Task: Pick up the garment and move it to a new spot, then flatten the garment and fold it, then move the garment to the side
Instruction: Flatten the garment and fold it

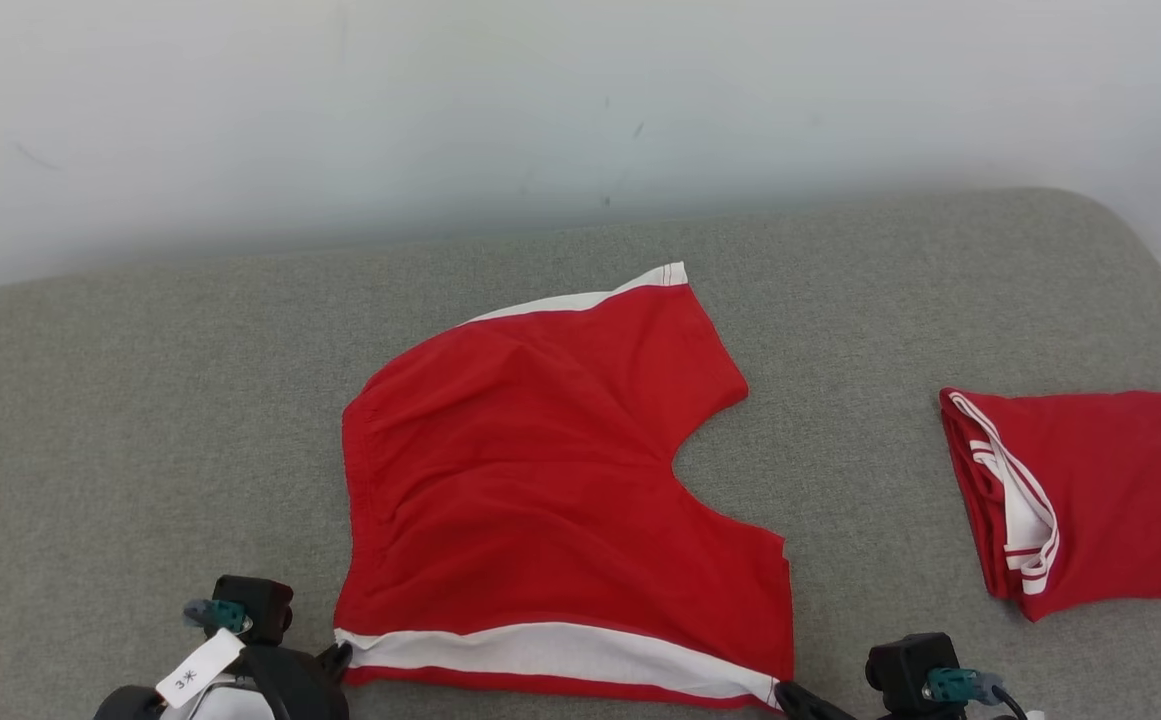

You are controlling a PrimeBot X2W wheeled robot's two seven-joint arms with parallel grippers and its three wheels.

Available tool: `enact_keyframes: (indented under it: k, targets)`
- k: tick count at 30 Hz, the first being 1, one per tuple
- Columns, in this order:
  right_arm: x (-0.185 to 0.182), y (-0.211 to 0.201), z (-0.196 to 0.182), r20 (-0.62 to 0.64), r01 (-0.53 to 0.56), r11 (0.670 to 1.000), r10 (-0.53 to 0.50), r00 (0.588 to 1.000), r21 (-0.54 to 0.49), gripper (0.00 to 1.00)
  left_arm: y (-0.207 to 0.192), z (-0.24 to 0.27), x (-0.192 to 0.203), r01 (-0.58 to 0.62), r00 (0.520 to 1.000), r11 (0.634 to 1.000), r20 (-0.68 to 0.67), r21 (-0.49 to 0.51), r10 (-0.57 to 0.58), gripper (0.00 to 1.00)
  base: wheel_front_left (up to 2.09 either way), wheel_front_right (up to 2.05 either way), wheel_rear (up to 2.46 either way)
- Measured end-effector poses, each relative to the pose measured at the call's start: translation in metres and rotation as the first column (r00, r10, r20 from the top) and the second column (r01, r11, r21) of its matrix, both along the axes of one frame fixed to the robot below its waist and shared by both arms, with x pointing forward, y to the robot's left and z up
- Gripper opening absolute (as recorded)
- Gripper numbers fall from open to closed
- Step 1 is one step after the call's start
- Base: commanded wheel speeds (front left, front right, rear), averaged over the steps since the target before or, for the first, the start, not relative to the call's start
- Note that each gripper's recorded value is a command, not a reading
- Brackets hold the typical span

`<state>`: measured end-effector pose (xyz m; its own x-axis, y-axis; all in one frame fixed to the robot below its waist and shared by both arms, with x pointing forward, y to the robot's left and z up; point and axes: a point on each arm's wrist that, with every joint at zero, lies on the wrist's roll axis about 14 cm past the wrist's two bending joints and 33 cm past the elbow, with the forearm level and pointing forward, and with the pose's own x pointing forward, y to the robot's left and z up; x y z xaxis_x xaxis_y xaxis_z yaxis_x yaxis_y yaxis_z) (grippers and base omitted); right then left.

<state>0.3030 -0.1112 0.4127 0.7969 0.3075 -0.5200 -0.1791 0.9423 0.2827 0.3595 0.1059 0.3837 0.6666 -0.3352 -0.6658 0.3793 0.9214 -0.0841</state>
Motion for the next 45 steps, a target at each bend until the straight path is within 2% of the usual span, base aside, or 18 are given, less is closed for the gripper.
enact_keyframes:
  k: [12,21,27,34,40,45]
  targets:
    - [0.006,-0.004,0.009,0.025,0.014,1.0,-0.014,1.0,0.003,0.0,0.001,0.009,0.007,-0.017,0.999,0.999,0.043,-0.03,0.019,0.0,0.0,0.0,0.0]
    - [0.031,-0.02,0.045,0.172,0.051,0.999,-0.052,0.984,0.008,0.0,-0.007,0.037,0.022,-0.019,0.988,0.996,0.15,-0.085,0.032,0.0,0.0,0.0,0.0]
    - [0.068,-0.036,0.085,0.323,0.043,0.994,-0.008,0.946,-0.099,0.0,-0.016,0.058,0.042,-0.028,0.976,0.993,0.211,-0.114,0.052,0.0,0.0,0.0,0.0]
    - [0.107,-0.037,0.131,0.468,0.034,0.99,0.036,0.883,-0.14,0.0,-0.022,0.087,0.069,-0.049,0.953,0.988,0.289,-0.147,0.09,0.0,0.0,0.0,0.0]
    - [0.146,-0.034,0.159,0.54,0.024,0.986,0.069,0.839,-0.165,0.0,-0.022,0.105,0.095,-0.11,0.933,0.978,0.32,-0.178,0.163,0.0,0.0,0.0,0.0]
    - [0.174,-0.027,0.158,0.537,0.001,0.984,0.098,0.838,-0.181,0.0,-0.029,0.113,0.114,-0.128,0.927,0.972,0.325,-0.198,0.188,0.0,0.0,0.0,0.0]
